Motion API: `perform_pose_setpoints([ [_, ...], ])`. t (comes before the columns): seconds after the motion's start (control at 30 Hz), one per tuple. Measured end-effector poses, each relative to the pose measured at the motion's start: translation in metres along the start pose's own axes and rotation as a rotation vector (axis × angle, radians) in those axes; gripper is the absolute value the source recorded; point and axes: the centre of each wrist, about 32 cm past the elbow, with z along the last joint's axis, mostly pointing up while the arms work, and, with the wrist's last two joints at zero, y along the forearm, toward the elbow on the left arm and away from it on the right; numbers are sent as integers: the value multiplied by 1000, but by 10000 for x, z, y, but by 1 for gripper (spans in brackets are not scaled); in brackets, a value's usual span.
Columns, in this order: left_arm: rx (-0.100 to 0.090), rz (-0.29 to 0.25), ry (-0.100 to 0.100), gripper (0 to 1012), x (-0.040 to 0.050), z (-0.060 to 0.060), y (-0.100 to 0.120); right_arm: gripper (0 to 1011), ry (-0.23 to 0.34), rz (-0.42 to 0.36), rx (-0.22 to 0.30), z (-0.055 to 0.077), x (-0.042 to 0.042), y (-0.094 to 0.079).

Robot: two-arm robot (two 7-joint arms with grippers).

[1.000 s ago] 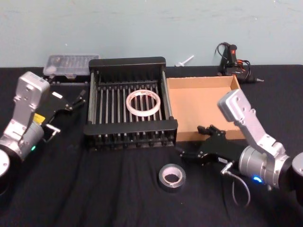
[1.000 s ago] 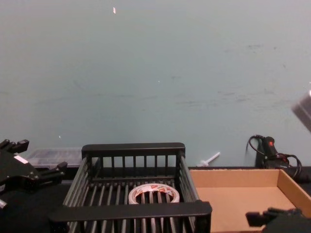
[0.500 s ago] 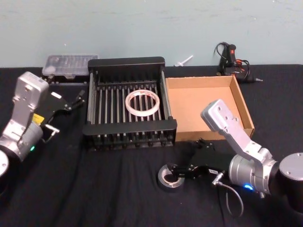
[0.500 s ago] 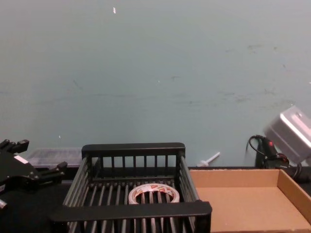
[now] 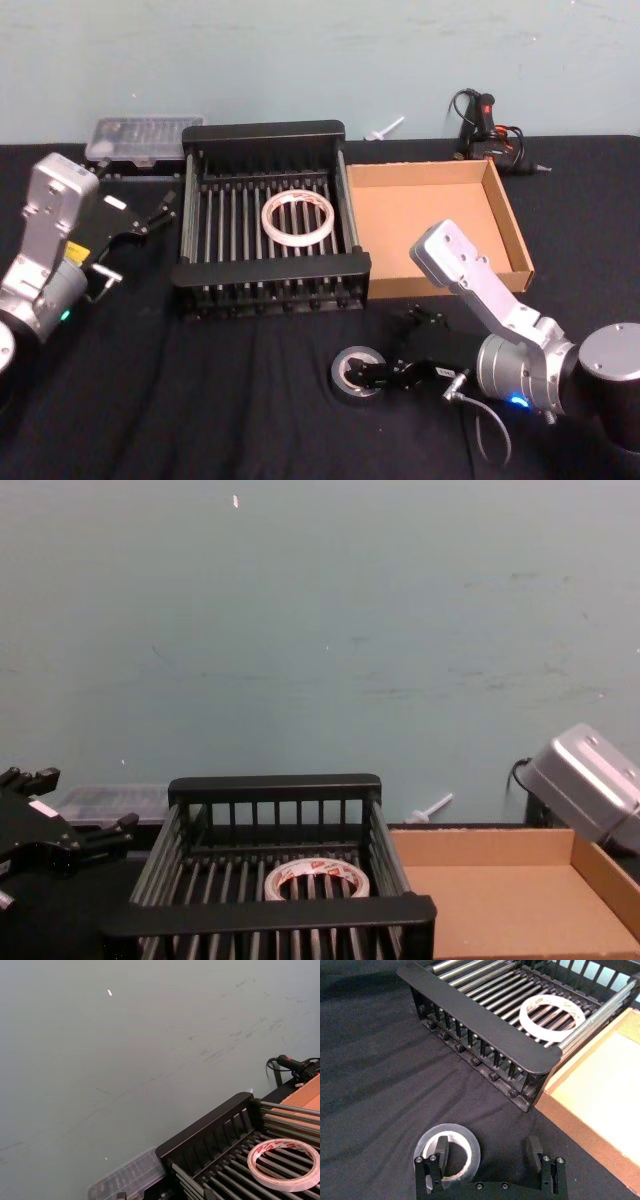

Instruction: Pick up the white tape and place it into the black box , Pick up the silver tape and place it into the brown box.

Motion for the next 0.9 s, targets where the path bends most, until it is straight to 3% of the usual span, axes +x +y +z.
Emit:
perform_pose_setpoints([
  [0.9,0,0,0,1001,0,0,0,1002,-4,6,-26,8,0,73],
])
